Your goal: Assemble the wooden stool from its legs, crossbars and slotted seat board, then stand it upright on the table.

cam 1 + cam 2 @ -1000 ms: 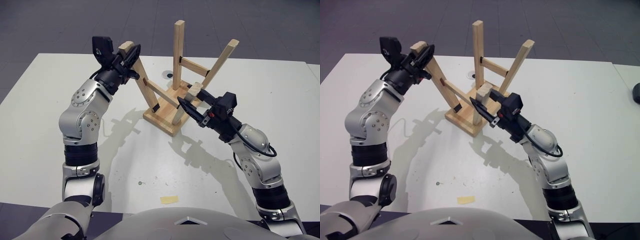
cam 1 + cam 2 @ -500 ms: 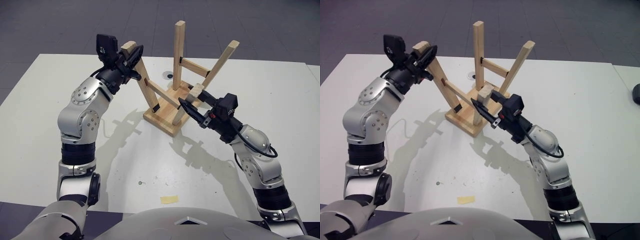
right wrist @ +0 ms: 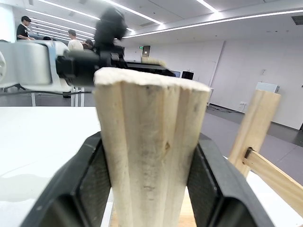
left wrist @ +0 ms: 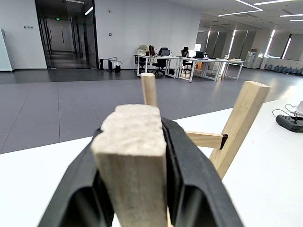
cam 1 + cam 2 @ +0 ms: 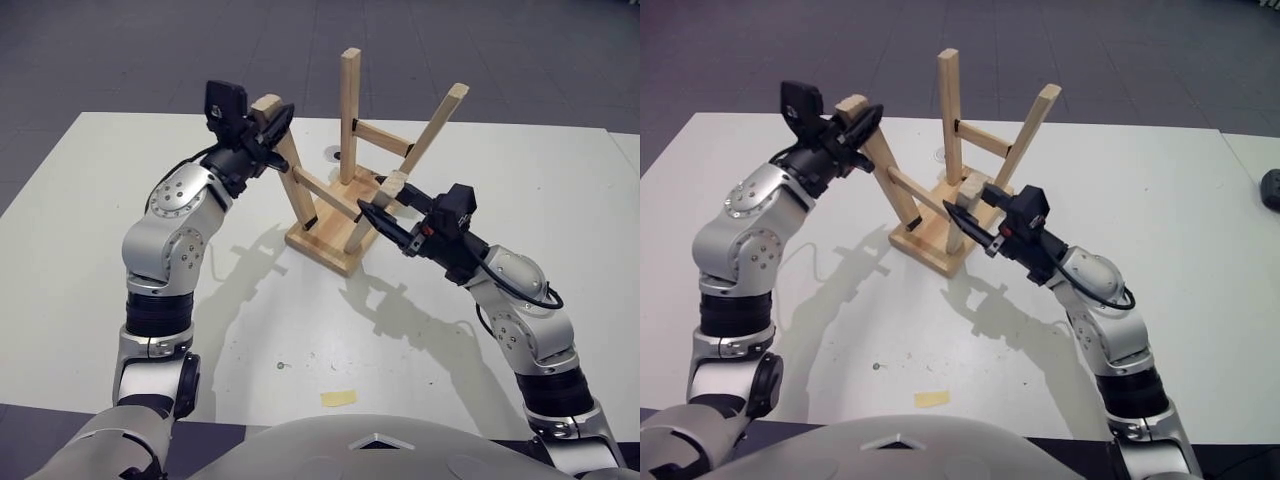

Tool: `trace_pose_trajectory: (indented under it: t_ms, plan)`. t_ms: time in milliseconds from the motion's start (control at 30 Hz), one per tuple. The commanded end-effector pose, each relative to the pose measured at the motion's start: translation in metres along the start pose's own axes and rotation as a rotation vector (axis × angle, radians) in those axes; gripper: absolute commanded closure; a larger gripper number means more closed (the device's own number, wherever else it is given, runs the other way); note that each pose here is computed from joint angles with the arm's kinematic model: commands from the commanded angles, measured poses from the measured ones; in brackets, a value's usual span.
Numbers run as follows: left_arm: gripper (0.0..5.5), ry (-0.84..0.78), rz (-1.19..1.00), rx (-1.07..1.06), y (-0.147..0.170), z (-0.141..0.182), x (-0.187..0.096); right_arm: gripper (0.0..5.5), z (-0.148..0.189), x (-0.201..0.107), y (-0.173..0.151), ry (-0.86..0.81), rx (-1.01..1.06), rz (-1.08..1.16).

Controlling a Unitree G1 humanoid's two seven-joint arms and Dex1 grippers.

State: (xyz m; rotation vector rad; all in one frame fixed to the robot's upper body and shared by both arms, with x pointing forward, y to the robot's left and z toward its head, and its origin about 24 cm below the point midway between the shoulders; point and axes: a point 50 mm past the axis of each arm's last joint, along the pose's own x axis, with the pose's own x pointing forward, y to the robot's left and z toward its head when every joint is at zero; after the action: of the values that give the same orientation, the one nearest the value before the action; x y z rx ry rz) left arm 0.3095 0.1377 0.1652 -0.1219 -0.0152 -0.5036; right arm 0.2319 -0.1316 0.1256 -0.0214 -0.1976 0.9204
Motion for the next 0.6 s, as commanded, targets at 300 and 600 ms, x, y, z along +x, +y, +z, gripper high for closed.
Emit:
trace_pose_trajectory:
  t_ms: [300, 600]
  plan:
    - [4.41, 0.287, 0.017, -0.015, -0.001, -0.053, -0.01, 3.45, -0.034, -0.009, 0.007, 0.31, 0.086, 0.036]
    - [4.41, 0.231, 0.081, -0.003, 0.012, -0.031, -0.017, 2.32, 0.024, 0.003, 0.002, 0.056, 0.203, 0.034]
